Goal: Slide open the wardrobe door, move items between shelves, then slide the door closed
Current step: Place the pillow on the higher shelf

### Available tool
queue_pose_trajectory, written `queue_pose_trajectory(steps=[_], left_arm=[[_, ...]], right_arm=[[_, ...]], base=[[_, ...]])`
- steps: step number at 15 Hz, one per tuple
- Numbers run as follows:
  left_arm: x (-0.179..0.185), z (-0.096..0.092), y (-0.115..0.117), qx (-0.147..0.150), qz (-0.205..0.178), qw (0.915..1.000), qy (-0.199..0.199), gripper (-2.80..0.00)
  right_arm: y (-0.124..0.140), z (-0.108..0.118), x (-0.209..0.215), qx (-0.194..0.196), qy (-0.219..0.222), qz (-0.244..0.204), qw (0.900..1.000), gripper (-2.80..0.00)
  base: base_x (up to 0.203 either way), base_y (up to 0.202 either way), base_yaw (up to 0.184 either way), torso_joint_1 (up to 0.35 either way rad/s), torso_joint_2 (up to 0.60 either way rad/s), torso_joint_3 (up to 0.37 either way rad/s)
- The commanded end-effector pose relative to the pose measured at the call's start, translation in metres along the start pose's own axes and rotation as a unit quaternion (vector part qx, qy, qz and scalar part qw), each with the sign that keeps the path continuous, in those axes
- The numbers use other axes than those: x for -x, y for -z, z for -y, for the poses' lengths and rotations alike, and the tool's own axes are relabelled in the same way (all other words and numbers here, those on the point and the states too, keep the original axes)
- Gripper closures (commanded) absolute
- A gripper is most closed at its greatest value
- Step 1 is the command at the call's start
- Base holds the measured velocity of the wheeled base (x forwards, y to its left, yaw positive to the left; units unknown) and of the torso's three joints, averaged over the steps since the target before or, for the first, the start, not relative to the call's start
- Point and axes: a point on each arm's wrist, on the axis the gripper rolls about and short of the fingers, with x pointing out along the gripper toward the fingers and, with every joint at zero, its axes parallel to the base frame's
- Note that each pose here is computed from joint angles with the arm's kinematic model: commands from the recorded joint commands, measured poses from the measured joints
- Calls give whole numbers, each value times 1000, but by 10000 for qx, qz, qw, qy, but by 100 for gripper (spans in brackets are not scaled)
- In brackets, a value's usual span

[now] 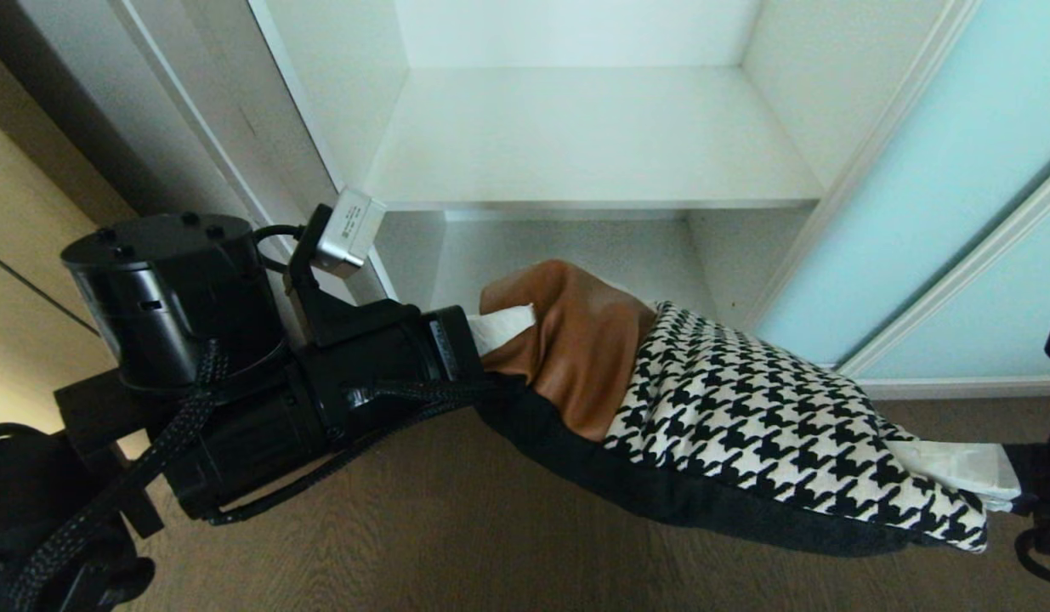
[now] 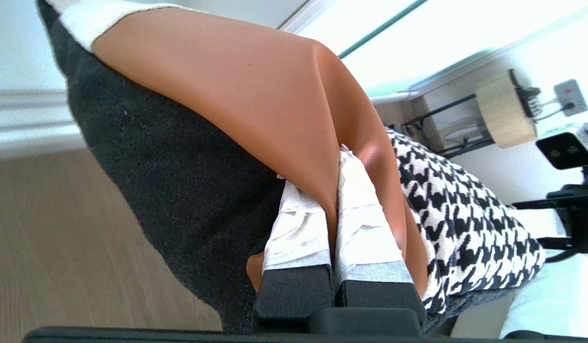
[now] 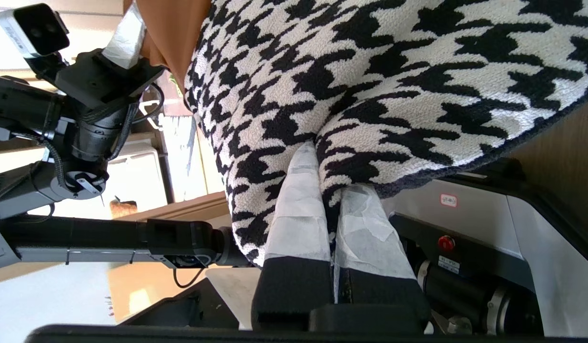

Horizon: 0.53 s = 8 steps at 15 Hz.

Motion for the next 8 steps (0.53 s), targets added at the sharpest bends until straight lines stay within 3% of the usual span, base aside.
queue_pose_trajectory(steps=[1,8], left_arm=[[-1,0,0,12,20,10000,12,0],[0,-1,1,14,6,10000,22,0]], right_arm=[[-2,-1,-2,-16,-21,-23,10000,0],[-1,-2,-2,0,-50,-44,10000,0]], base=[[0,0,0,2,-2,193],[0,0,0,4,1,202]])
